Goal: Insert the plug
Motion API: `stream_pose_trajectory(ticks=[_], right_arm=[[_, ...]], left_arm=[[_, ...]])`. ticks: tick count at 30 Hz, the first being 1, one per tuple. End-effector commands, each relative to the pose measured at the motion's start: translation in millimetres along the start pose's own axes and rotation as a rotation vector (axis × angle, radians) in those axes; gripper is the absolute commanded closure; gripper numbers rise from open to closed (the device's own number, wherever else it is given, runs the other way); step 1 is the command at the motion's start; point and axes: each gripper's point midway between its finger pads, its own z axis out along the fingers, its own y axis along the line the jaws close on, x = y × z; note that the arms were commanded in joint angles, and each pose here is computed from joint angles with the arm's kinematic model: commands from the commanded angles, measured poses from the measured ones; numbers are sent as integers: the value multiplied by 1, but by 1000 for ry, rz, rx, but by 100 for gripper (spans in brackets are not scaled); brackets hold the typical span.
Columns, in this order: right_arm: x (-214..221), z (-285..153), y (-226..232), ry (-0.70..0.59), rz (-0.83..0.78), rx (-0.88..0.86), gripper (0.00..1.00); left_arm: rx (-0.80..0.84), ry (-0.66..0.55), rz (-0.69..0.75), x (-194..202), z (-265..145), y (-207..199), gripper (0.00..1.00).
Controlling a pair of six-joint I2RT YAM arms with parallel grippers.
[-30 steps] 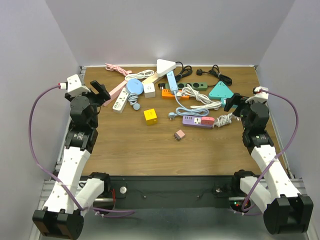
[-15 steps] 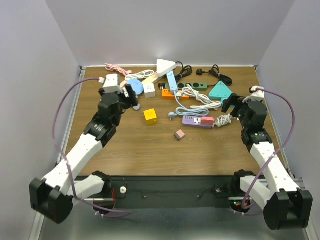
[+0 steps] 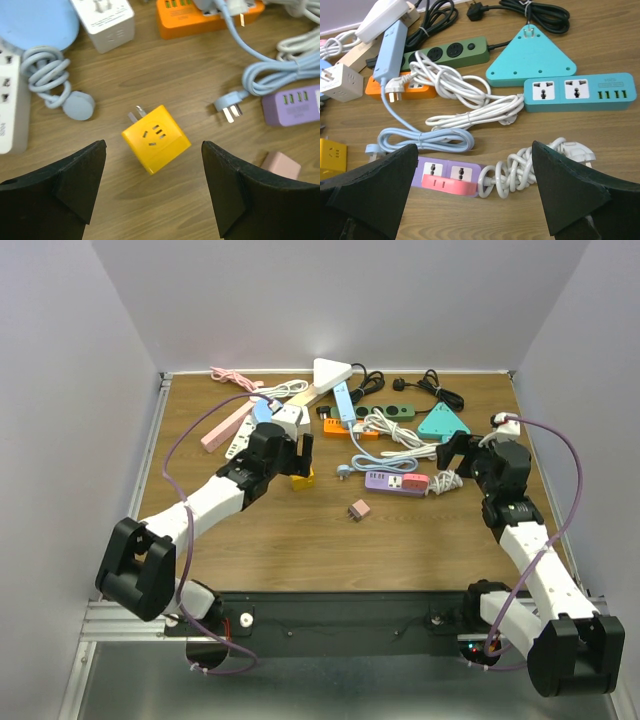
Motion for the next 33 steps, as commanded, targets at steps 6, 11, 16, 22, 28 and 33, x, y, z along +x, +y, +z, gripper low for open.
stream_pose_trajectory(ticks=[6, 11, 16, 22, 28, 33], right_arm=[[-12, -1, 25, -6, -16, -128, 0], [-11, -1, 29, 1, -21, -150, 0], [-10, 0, 30, 4, -21, -158, 0], [-11, -1, 32, 3, -22, -167, 0], [-12, 0, 32, 5, -25, -166, 0], [-11, 1, 33, 10, -24, -170, 0]], left_arm=[[138, -30, 154, 1, 13, -28, 11], [157, 6, 245, 19, 27, -27, 10], [136, 30, 291, 29, 40, -21, 9], [149, 81, 327, 41, 57, -14, 8], [124, 92, 329, 44, 60, -6, 8], [80, 149, 323, 55, 62, 5, 8]])
